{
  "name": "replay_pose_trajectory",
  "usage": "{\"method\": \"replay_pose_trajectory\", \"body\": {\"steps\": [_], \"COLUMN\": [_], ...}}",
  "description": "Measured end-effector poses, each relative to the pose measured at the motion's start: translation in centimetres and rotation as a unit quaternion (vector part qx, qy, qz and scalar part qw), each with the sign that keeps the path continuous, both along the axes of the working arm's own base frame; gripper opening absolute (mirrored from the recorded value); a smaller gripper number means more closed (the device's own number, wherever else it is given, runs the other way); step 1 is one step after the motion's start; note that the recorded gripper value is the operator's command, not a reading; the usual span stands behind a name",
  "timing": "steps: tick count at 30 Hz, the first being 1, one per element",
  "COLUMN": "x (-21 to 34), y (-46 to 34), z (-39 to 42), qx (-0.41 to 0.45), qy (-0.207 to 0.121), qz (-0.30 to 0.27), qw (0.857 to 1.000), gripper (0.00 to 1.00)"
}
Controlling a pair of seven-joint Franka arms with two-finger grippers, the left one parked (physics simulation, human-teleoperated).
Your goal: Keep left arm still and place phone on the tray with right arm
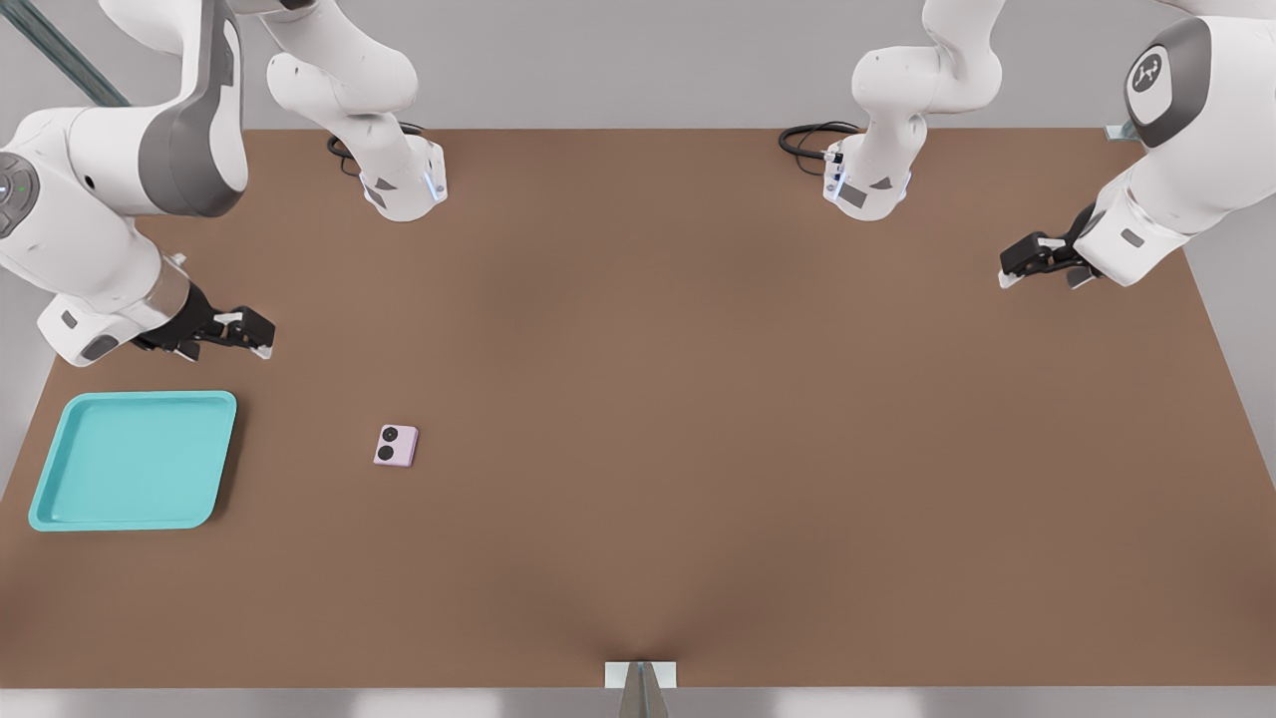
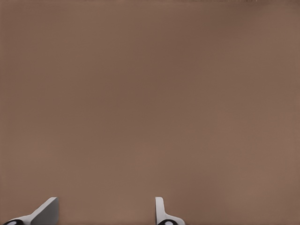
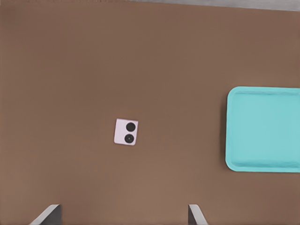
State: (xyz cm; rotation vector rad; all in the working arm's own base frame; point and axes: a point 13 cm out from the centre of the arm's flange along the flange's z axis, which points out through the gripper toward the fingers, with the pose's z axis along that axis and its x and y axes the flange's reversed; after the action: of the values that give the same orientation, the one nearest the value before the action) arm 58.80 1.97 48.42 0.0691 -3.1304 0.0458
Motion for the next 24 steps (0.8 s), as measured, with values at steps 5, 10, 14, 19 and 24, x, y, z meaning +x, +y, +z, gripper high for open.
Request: {"method": "replay_pose_trajectory", "body": {"steps": [5,10,14,19,24], "x": [1.9,2.3,-0.6,1.6,1.3], "y": [2.2,7.7,8.9,6.0,3.9], "z": [-4.7,-18.2,-29.1,-37.0,-43.2], "qx": [0.001,-0.001,-0.001,0.010,0.028], "qy": [0.023,0.079,0.107,0.082,0.067], "qz": [0.016,0.046,0.033,-0.029,-0.074], "qw": [1.000,0.996,0.994,0.996,0.995], "gripper": [1.00,1.00,1.00,1.00,1.00]}}
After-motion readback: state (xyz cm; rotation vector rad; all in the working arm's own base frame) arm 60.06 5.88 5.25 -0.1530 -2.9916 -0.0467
